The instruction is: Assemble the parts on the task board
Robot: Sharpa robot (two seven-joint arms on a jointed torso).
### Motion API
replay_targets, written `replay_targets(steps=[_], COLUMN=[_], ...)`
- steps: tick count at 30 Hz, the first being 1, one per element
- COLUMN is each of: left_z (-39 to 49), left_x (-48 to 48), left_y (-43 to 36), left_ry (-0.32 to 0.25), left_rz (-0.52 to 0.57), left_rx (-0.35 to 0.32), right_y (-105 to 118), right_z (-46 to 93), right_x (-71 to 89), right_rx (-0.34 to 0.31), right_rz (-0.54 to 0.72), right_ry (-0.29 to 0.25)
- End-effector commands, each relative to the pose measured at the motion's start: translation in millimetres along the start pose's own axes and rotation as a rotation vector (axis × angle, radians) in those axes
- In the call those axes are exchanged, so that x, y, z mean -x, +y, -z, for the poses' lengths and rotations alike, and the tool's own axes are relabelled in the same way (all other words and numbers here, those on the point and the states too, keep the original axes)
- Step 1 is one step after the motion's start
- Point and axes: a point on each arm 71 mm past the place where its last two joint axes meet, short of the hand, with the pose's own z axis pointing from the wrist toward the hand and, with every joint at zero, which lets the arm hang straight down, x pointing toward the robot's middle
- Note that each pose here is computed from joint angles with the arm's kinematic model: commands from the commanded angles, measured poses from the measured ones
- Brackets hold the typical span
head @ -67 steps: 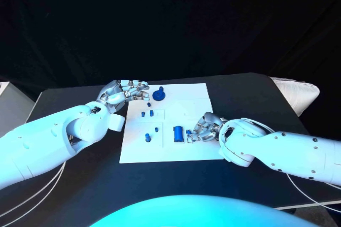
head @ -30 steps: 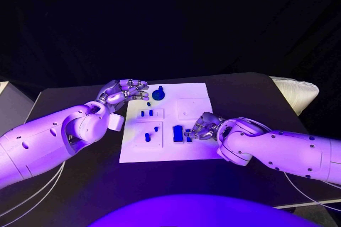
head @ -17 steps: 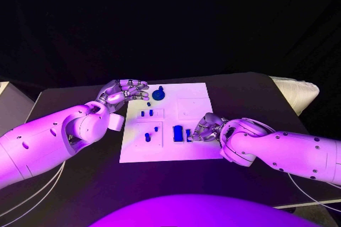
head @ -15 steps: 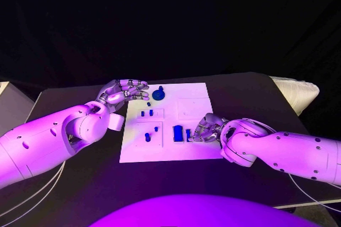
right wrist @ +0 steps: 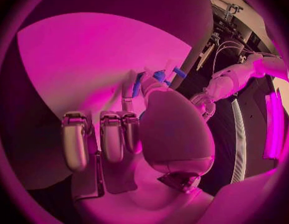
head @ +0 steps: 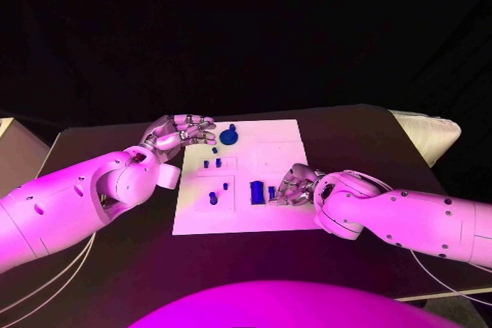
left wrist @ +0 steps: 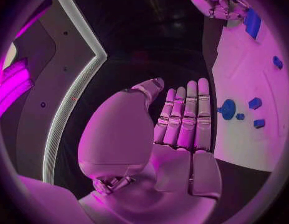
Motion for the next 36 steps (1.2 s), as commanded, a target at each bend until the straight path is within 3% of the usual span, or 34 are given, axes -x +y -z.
replay_targets(steps=[1,12,36], left_z=[-0.2,-0.3,0.0], left_x=[-2.0,-1.9,-0.2], left_y=[-0.2,0.0,5.9], left_ry=[0.018,0.018,0.010], left_rz=[0.004,0.004,0.006], left_rx=[-0.006,-0.005,0.004], right_y=[-1,-3,-11], right_z=[-0.7,5.7,21.0], right_x=[-2.2,-0.7,30.1], right_rx=[-0.002,0.003,0.043], right_rz=[0.029,0.019,-0.061], right_ry=[0.006,-0.009,-0.135])
